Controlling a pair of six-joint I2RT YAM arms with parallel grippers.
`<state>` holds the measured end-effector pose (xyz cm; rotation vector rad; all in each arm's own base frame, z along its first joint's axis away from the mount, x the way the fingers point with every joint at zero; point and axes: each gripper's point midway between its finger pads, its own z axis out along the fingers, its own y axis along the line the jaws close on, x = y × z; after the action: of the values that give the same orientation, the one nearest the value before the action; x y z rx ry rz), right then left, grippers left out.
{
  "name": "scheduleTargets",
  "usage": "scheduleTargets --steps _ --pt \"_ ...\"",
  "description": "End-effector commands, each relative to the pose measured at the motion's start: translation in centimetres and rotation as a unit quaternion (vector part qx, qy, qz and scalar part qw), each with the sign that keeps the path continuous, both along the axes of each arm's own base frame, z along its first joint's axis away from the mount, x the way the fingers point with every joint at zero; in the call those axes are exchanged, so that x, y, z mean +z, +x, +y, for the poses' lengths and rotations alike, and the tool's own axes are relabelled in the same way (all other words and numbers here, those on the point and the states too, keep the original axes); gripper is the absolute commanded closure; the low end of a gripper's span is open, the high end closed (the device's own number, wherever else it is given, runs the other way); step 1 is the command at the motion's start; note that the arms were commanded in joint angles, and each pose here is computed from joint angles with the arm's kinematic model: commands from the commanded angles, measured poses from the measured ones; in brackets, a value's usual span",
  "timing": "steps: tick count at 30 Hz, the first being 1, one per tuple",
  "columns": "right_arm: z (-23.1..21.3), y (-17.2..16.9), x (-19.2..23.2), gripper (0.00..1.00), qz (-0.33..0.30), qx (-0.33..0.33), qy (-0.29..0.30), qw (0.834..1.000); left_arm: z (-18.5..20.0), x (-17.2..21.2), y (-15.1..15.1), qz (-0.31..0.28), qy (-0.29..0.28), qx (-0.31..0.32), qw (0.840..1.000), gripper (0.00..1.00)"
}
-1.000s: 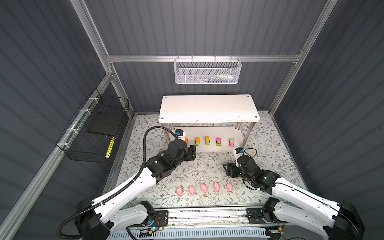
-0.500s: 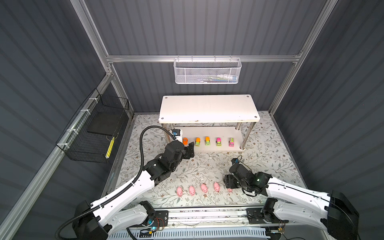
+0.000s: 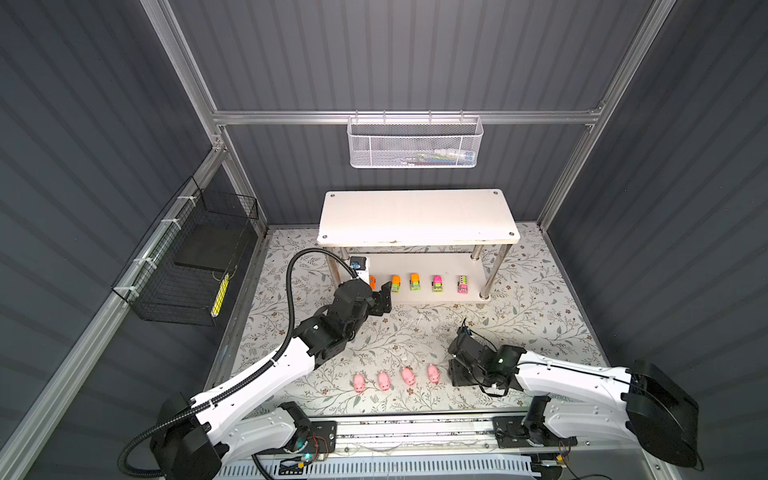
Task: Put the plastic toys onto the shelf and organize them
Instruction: 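Lower the right gripper and close it on a pink pig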
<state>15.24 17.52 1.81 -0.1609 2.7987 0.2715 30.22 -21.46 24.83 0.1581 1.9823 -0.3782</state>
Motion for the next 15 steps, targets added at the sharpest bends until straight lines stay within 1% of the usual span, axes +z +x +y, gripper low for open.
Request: scheduleTargets --steps 1,7,11,15 --pt "-0.2 -0.1 0.0 0.46 0.005 -0.003 -0.012 1.0 0.2 -0.5 0.3 -0.001 0.0 0.002 1.0 0.13" --pt "-0.6 -0.2 0.0 0.59 0.004 -0.003 -0.026 1.0 0.1 -1.0 0.8 0.005 0.0 0.0 1.0 0.13" --pt "-0.9 -0.1 0.5 0.63 -0.001 -0.011 -0.03 0.999 0.1 -1.2 1.3 0.008 -0.002 -0.001 1.0 0.13" --pt "-1.5 0.3 2.2 0.66 -0.021 -0.02 -0.036 0.999 0.3 -1.4 1.6 0.012 -0.006 -0.001 1.0 0.14"
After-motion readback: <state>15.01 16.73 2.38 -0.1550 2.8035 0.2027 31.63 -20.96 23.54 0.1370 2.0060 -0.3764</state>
